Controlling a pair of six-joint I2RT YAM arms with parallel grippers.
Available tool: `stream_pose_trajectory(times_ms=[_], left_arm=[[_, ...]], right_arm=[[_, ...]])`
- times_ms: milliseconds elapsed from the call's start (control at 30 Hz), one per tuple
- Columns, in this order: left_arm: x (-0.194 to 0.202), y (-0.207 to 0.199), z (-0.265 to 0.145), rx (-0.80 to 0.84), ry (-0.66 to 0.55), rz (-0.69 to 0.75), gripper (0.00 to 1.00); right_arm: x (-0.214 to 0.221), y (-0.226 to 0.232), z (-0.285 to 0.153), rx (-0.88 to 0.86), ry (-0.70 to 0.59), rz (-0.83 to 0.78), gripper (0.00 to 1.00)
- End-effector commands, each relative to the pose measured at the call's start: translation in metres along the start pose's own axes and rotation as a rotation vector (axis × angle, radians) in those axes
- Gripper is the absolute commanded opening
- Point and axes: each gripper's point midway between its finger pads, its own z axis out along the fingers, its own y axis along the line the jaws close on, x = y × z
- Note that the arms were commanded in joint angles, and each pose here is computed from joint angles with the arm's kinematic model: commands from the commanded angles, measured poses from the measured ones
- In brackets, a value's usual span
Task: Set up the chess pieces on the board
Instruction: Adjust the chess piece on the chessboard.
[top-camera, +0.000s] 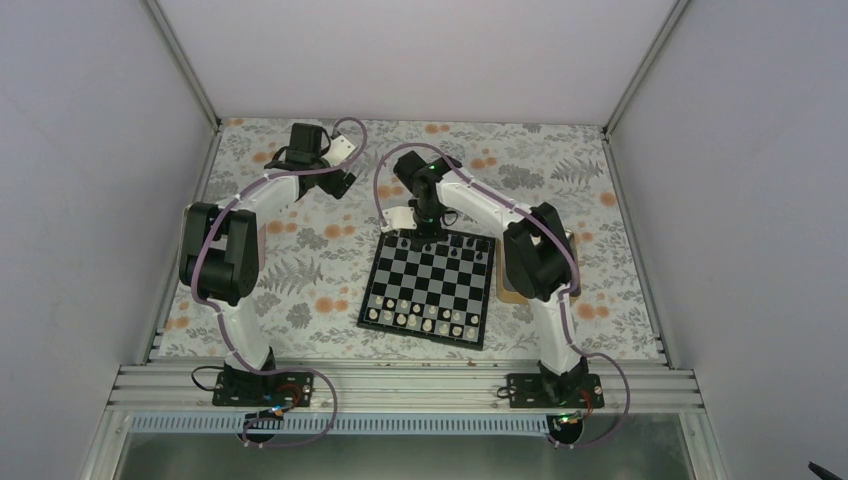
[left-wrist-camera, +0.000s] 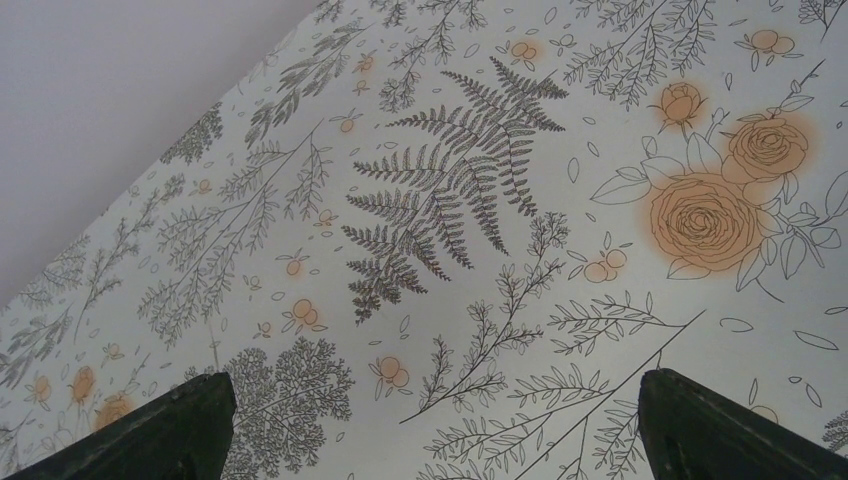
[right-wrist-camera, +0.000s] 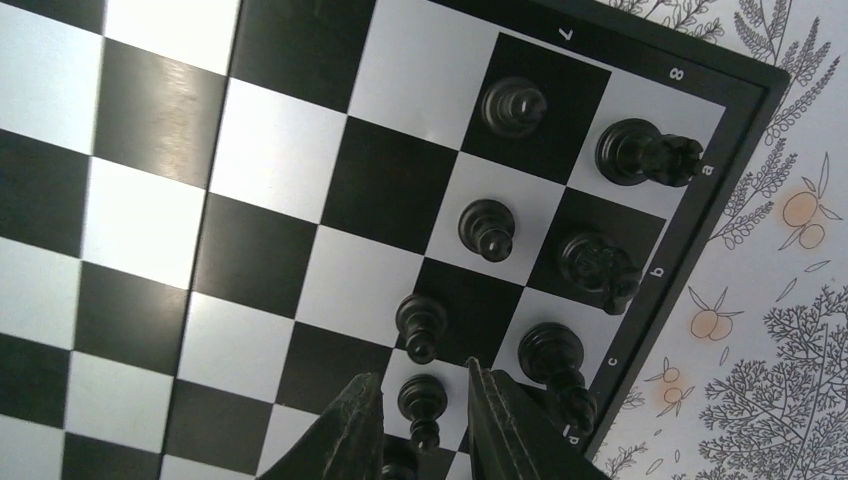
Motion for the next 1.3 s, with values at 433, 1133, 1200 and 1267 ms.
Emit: stream_pose_trajectory(times_ms=[433, 1133, 1200, 1267], left_arm=[[-0.009, 0.003, -0.013, 0.011, -0.04, -0.018, 1.0], [-0.01, -0.003, -0.015, 0.042, -0.055, -0.021, 1.0], [-0.009, -0.002, -0.015, 0.042, -0.056, -0.02, 1.0], [-0.01, -0.003, -0.014, 0.043, -0.057, -0.02, 1.0]], right_arm=[[0.0, -0.005, 0.022, 0.004, 0.032, 0.008, 0.24], [0.003, -0.002, 0.032, -0.021, 0.046, 0.01, 0.15], [0.002, -0.002, 0.031, -0.02, 0.043, 0.009, 0.14], [0.002, -0.003, 0.03, -0.018, 0.04, 0.008, 0.13]])
